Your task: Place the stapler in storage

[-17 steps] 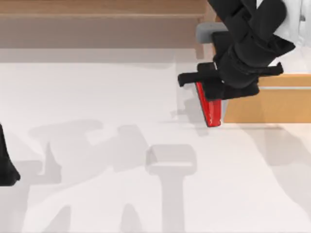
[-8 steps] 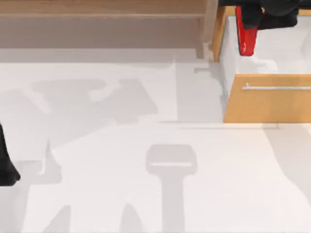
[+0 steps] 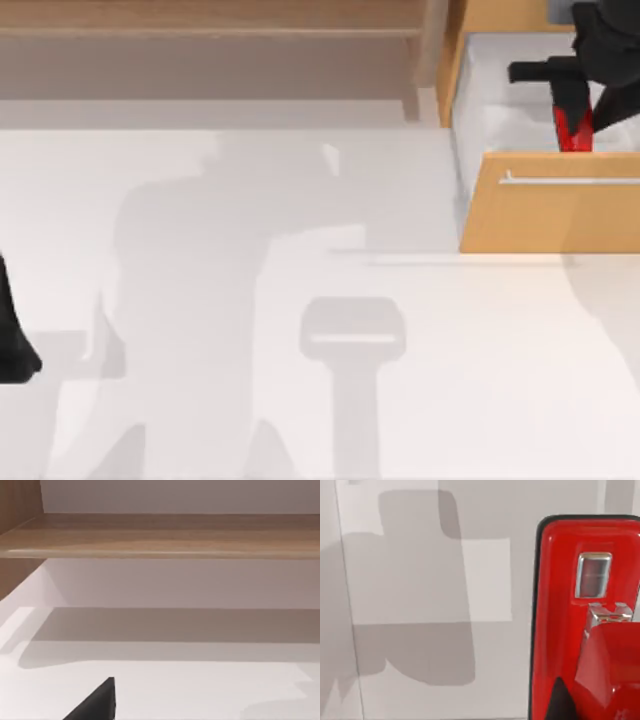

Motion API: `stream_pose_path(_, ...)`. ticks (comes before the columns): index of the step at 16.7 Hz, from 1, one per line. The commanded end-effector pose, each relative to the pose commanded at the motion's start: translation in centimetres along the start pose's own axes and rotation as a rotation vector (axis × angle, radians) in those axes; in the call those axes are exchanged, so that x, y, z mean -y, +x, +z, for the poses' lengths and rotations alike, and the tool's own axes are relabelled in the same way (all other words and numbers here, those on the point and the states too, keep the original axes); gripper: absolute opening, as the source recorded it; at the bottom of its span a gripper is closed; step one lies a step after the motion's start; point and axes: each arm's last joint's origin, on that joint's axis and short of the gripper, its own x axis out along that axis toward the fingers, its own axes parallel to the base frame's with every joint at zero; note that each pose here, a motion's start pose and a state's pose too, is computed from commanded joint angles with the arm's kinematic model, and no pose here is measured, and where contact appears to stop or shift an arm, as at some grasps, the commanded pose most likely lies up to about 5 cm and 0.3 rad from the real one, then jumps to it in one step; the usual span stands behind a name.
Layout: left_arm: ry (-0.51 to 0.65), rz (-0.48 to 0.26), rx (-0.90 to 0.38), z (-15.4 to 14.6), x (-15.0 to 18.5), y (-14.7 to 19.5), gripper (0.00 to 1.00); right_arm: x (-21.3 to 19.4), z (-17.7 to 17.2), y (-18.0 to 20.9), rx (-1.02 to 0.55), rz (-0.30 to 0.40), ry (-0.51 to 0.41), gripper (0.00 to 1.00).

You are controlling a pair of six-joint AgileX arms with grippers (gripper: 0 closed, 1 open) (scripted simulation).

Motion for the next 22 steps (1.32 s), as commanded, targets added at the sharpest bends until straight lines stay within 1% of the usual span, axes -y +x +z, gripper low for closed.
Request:
stream_pose_path(3, 0.0, 0.0, 0.0, 0.0, 0.0, 0.0, 1.0, 0.3, 0.6, 2.7, -0.098, -0.002, -0.011, 0.0)
stream_pose_path(6, 0.0, 0.0, 0.0, 0.0, 0.0, 0.0, 1.0, 0.3, 0.8, 3.5, -0.142, 0.012, -0.018, 0.0)
stream_pose_path(15, 0.0, 0.0, 0.0, 0.0, 0.0, 0.0, 1.0, 0.1, 0.9, 3.6, -0.153, 0.019, -0.024, 0.0)
stream_pose_path(22, 0.0, 0.0, 0.0, 0.0, 0.0, 0.0, 1.0, 0.4, 0.8, 4.6, -0.156, 0.02, -0.019, 0.0)
